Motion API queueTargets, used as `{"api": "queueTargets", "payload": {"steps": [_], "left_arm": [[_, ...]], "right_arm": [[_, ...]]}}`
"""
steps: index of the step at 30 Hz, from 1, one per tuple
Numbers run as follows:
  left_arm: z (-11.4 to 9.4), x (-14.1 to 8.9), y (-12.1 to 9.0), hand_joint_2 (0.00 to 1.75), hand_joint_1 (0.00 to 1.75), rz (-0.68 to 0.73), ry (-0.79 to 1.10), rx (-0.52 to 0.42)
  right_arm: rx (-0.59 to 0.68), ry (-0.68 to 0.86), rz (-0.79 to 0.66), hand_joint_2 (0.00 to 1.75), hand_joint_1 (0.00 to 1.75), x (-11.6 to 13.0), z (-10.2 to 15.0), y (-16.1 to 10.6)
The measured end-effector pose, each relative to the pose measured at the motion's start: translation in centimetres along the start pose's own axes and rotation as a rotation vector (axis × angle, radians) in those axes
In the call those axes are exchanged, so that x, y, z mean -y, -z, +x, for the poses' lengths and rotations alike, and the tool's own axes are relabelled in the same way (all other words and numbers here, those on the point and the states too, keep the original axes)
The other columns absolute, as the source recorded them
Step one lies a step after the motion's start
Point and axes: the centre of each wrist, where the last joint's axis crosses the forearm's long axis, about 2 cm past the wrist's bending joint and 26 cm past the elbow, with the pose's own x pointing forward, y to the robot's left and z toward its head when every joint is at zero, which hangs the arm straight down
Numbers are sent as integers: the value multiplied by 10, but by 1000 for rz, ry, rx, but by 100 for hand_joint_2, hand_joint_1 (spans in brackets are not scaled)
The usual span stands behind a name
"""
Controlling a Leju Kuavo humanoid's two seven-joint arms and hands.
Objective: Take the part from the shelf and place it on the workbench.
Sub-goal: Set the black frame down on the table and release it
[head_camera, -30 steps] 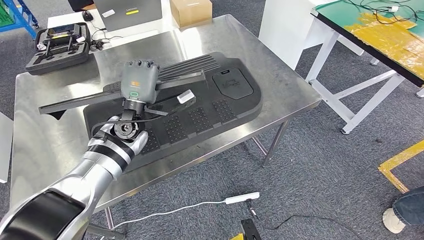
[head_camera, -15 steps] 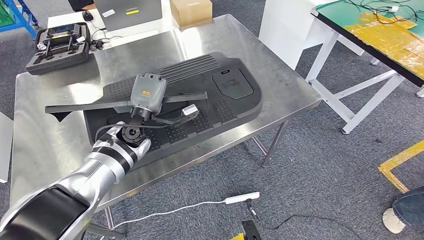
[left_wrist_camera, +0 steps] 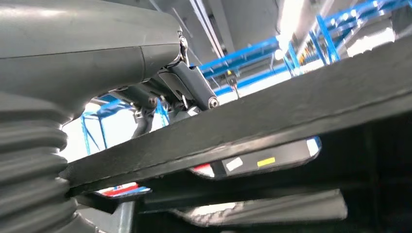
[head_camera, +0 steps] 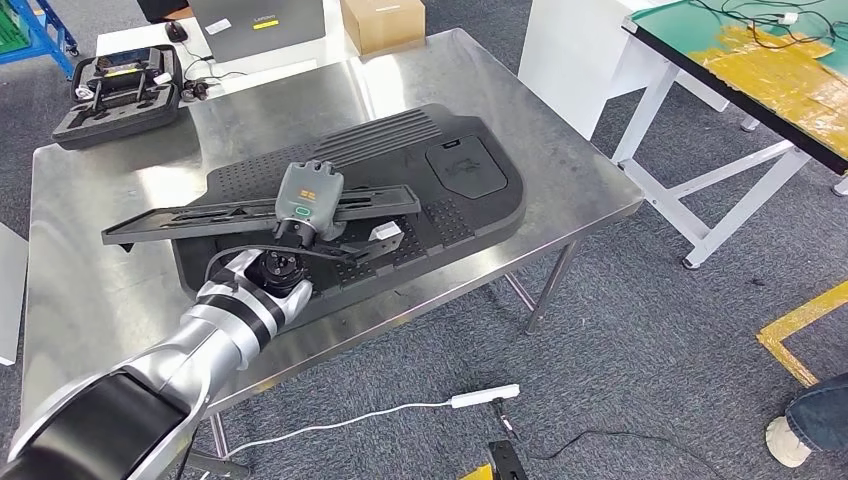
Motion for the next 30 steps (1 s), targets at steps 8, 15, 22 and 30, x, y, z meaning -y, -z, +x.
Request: {"api": "queueTargets", "payload": {"steps": [8, 15, 22, 30], "left_arm": [[1, -21, 14, 0, 0, -171, -18, 13], [-2, -34, 21, 0, 0, -224, -43, 2], [-10, -45, 28, 0, 0, -389, -97, 11], [-4, -56, 32, 0, 0, -384, -244, 43]], "right_arm": [[10, 12, -5, 0, 0, 4, -1, 2], [12, 17, -11, 0, 0, 7, -2, 3], [12, 27, -14, 0, 0, 10, -3, 4], [13, 40, -18, 0, 0, 12, -3, 5]]}}
